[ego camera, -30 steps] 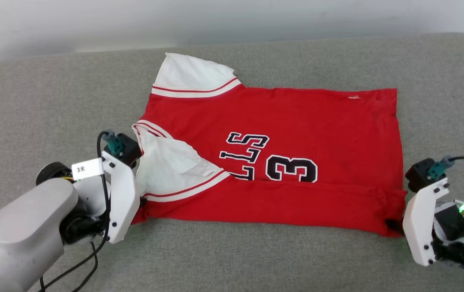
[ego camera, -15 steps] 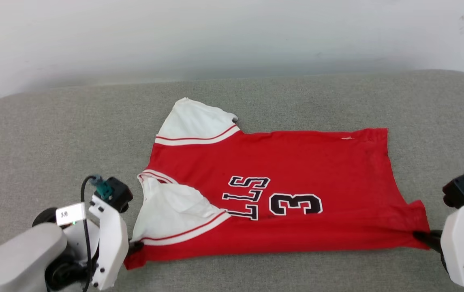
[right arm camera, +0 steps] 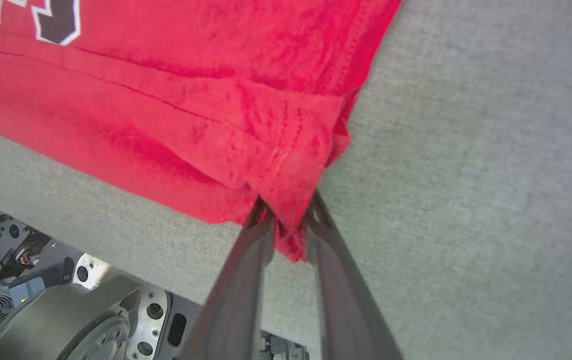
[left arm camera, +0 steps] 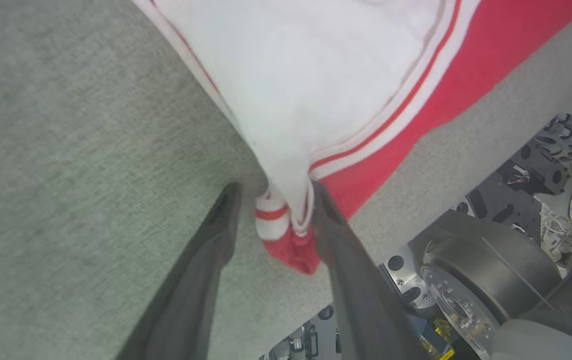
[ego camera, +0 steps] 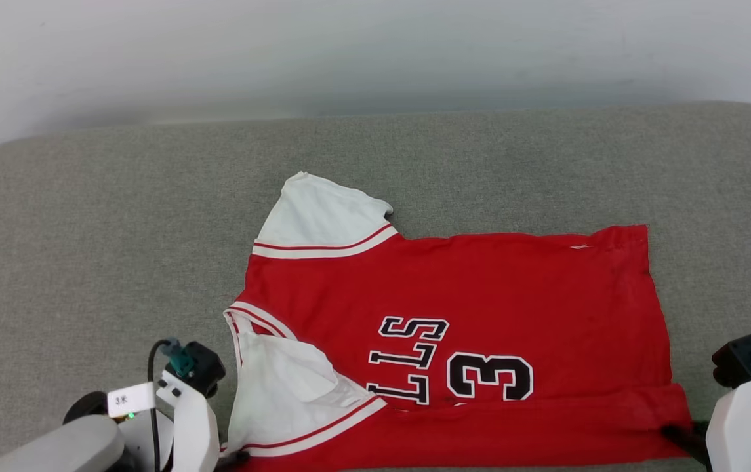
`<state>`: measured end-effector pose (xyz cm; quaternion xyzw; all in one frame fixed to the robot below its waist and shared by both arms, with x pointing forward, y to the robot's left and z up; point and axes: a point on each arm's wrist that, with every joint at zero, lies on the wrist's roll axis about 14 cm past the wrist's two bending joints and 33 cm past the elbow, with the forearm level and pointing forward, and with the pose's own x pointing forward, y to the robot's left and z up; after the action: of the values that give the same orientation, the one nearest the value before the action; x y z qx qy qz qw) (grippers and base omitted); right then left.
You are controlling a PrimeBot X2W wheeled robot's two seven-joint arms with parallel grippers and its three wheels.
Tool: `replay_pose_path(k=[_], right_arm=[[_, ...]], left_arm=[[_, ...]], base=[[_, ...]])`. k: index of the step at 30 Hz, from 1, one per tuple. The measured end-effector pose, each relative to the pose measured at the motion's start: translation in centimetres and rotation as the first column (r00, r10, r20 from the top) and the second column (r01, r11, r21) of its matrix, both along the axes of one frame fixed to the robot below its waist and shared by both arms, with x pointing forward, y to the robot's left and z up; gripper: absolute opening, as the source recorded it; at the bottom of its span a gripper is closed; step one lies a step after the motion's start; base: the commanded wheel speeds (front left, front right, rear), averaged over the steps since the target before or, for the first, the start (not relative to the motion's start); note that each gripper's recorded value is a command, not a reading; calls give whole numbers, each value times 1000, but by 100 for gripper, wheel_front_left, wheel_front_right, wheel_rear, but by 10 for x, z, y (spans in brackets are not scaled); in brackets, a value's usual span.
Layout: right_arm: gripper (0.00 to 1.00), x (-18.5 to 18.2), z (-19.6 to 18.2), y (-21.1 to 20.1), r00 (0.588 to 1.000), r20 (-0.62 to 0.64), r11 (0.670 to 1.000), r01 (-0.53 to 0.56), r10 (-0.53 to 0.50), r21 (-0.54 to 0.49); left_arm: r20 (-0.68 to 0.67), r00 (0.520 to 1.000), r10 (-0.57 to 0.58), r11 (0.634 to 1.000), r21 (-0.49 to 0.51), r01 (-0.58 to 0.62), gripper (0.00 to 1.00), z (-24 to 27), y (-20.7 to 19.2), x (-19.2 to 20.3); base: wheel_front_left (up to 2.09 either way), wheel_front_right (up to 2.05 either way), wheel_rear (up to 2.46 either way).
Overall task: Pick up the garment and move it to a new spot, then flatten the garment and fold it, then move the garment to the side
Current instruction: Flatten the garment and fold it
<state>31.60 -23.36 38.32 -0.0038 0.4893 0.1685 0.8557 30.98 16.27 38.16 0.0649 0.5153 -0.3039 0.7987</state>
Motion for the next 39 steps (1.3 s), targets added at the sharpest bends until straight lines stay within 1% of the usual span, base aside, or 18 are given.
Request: replay_pose_path(k=[2,5,7,8,10,12,13,16,19,21,23,24,26,29,31,32,35,39], right_arm=[[100,8,7,3,998,55,1000,-7,7,1],[100,29,31,6,980,201,1000,-15,13,10],[100,46,53,6,948,318,1000,-2,-7,28],[100,55,65,5,924,383,999,8,-23,42],[100,72,92,4,860,506,997,29,-64,76],[100,86,118,2,781,615,992,49,-108,112],[100,92,128,2,743,655,988,60,-137,139],[100,102,154,1,634,754,984,69,-169,162],[100,109,176,0,527,821,975,89,-218,201],[100,112,189,-2,454,857,970,101,-243,221],[100,113,199,0,387,884,965,101,-263,243],[100,113,201,-1,363,892,963,105,-268,247],[100,113,201,-1,332,899,958,120,-285,259],[100,113,197,-2,303,903,952,141,-304,273],[100,114,191,-3,302,903,951,155,-305,269],[100,115,189,-4,292,903,947,163,-315,278],[100,118,177,-5,305,893,940,187,-330,284],[100,125,159,-2,344,879,941,201,-329,273]], left_arm=[[39,999,4,1000,-4,-4,100,7,1,8],[149,989,24,1000,-22,-21,100,31,3,33],[215,976,23,999,-27,-18,100,47,4,46],[257,966,33,999,-34,-25,100,57,5,55],[355,934,48,998,-53,-31,100,80,4,78],[450,890,67,997,-61,-44,100,102,5,101],[484,872,69,997,-63,-43,100,110,5,110],[561,823,95,995,-90,-53,100,133,1,138],[619,779,95,995,-92,-48,100,153,-4,166],[639,764,94,995,-92,-46,100,161,-8,184],[638,764,93,995,-90,-46,100,163,-14,201],[629,773,87,995,-87,-41,100,162,-17,207],[601,795,80,996,-81,-40,100,157,-22,221],[560,825,77,996,-71,-44,100,149,-29,243],[517,853,70,997,-53,-50,100,138,-33,255],[487,871,67,998,-40,-55,100,131,-33,261],[394,917,57,998,9,-66,100,109,-35,275],[285,957,55,995,63,-76,100,83,-37,294]], base=[[0,0,0],[0,0,0],[0,0,0],[0,0,0],[0,0,0],[0,0,0],[0,0,0],[0,0,0],[0,0,0],[0,0,0],[0,0,0],[0,0,0],[0,0,0],[0,0,0],[0,0,0],[0,0,0],[0,0,0],[0,0,0]])
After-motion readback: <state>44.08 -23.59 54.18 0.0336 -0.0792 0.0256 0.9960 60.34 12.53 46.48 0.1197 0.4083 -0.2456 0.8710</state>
